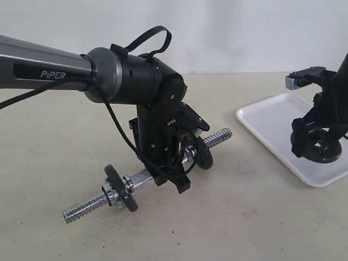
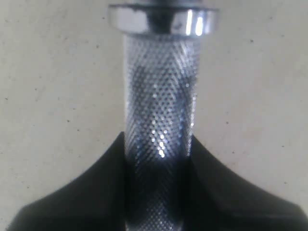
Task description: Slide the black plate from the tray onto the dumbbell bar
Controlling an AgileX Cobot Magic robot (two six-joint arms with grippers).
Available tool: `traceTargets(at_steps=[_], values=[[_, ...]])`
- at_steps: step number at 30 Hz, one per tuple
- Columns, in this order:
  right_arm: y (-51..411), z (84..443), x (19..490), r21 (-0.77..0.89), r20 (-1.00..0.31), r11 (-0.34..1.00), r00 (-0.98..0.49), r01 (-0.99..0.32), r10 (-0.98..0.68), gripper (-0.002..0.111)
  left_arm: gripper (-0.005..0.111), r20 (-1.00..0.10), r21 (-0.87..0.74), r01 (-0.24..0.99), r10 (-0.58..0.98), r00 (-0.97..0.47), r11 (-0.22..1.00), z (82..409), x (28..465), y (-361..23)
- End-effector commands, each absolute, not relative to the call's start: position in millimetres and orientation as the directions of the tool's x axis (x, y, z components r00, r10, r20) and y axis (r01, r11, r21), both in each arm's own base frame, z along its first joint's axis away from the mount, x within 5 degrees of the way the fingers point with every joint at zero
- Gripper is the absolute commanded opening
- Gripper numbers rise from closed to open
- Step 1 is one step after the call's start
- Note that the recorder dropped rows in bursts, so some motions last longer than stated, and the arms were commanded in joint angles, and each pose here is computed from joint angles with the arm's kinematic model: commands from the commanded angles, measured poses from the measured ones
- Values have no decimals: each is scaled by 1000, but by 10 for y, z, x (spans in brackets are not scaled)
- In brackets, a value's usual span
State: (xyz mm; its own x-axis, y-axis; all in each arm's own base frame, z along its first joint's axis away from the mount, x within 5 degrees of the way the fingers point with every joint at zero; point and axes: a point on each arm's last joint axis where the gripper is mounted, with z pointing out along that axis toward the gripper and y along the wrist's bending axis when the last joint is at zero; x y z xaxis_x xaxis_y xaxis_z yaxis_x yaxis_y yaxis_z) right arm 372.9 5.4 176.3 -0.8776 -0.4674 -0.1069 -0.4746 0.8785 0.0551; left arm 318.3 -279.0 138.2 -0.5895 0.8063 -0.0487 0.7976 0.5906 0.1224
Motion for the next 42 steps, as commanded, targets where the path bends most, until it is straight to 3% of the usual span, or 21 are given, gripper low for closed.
traceTargets(at_steps=[1,8,15,28,36,42], values=[[75,2020,3691,48,-179,877,-868,-478,-464,0,4,-116,164,800,816,-566,577,1651,3210,-2792],[207,2203,3656,139,-292,835,-828,-532,-479,0,4,-118,193,805,828,-549,561,1640,3228,-2777],[355,2397,3635,208,-444,752,-746,-625,-497,0,4,-228,205,809,830,-508,551,1650,3123,-2705],[626,2670,3497,393,-630,503,-624,-770,-462,0,4,-340,262,770,802,-491,582,2041,2793,-2343],[684,2843,3477,338,-739,436,-522,-834,-425,0,4,-439,248,722,739,-511,646,2377,2651,-2215],[698,2864,3484,290,-777,401,-458,-869,-431,0,4,-461,259,726,742,-486,637,2366,2560,-2133]])
